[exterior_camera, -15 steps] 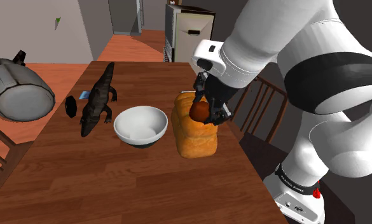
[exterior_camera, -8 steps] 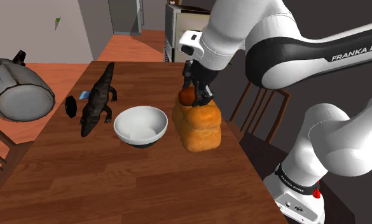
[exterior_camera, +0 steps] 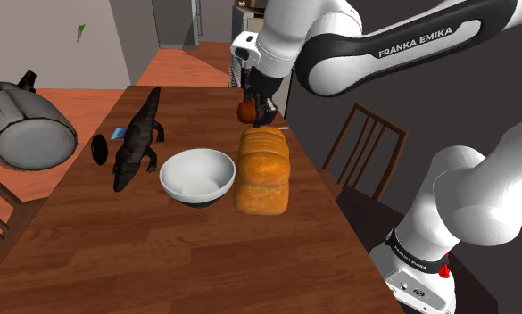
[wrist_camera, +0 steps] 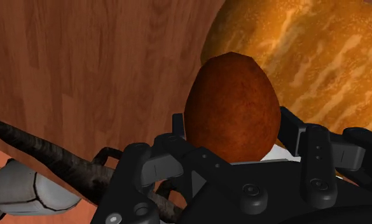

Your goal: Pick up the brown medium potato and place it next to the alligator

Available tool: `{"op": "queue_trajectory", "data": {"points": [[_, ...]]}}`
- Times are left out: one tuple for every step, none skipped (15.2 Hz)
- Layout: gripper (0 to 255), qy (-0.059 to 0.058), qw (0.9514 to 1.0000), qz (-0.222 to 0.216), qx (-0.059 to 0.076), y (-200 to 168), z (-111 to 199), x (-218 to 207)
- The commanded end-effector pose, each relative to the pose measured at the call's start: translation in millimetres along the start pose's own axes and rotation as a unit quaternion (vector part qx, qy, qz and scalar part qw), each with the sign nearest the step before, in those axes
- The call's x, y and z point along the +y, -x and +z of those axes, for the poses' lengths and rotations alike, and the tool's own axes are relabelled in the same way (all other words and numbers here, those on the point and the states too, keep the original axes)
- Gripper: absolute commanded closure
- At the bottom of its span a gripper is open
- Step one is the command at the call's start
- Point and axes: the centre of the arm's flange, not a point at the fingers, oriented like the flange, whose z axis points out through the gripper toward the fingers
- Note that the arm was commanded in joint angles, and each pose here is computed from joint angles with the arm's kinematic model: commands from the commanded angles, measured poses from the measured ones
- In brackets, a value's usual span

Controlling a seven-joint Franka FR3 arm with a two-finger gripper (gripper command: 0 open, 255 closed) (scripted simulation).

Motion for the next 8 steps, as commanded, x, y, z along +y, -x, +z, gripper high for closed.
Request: {"op": "queue_trajectory", "data": {"points": [[255, 0.0, 1.0, 0.0, 0.0, 3.9, 14.4, 23.1], [255, 0.0, 1.0, 0.0, 0.0, 5.6, 19.9, 35.0], [255, 0.0, 1.0, 0.0, 0.0, 7.3, 25.4, 46.9], [255, 0.0, 1.0, 0.0, 0.0, 9.0, 30.9, 58.8], [255, 0.0, 1.0, 0.0, 0.0, 10.7, 36.4, 70.6], [255, 0.0, 1.0, 0.0, 0.0, 12.3, 41.9, 82.5], [255, 0.0, 1.0, 0.0, 0.0, 14.0, 47.4, 94.4], [255, 0.0, 1.0, 0.0, 0.0, 15.5, 52.2, 104.7]]}}
